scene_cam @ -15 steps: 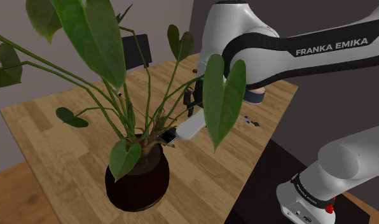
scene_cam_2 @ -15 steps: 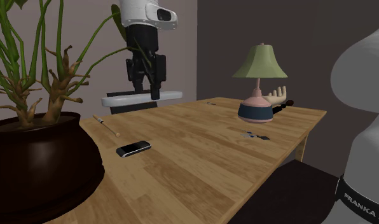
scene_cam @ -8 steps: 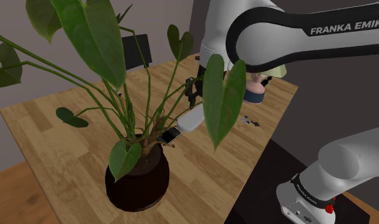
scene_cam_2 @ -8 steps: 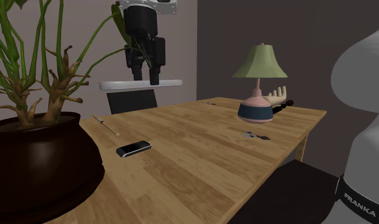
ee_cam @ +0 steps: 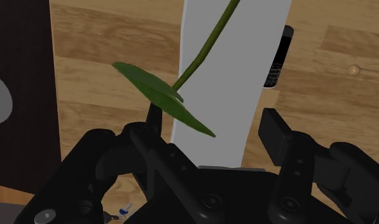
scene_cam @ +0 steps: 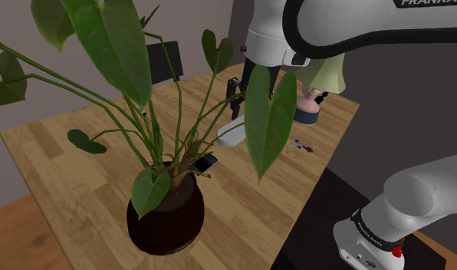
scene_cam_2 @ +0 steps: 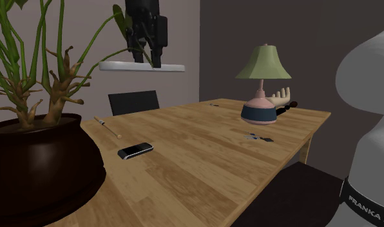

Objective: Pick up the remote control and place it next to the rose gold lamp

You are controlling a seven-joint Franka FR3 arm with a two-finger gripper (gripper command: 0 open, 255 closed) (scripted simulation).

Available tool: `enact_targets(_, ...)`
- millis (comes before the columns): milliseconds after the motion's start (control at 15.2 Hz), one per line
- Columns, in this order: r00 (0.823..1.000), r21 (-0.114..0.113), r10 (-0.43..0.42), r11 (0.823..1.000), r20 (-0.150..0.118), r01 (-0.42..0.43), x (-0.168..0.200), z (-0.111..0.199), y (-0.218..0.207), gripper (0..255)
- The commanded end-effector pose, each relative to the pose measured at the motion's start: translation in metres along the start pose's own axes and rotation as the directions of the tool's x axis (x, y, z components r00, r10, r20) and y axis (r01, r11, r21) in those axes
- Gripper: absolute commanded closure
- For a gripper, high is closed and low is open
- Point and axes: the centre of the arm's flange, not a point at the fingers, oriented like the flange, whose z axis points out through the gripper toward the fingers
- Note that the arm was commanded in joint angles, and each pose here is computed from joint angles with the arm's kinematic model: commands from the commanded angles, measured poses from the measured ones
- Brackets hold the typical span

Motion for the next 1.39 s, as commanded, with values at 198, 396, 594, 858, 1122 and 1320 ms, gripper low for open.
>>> enact_targets(198, 1.000, 0.000, 0.000, 1.000, 0.000, 0.000, 0.000, -0.027, 0.000, 255)
enact_targets(396, 1.000, 0.000, 0.000, 1.000, 0.000, 0.000, 0.000, -0.042, 0.000, 255)
enact_targets(594, 1.000, 0.000, 0.000, 1.000, 0.000, 0.000, 0.000, -0.058, 0.001, 255)
enact_targets(858, 1.000, 0.000, 0.000, 1.000, 0.000, 0.000, 0.000, -0.079, 0.001, 255)
enact_targets(1122, 1.000, 0.000, 0.000, 1.000, 0.000, 0.000, 0.000, -0.100, 0.001, 255)
enact_targets(1320, 1.000, 0.000, 0.000, 1.000, 0.000, 0.000, 0.000, -0.116, 0.002, 255)
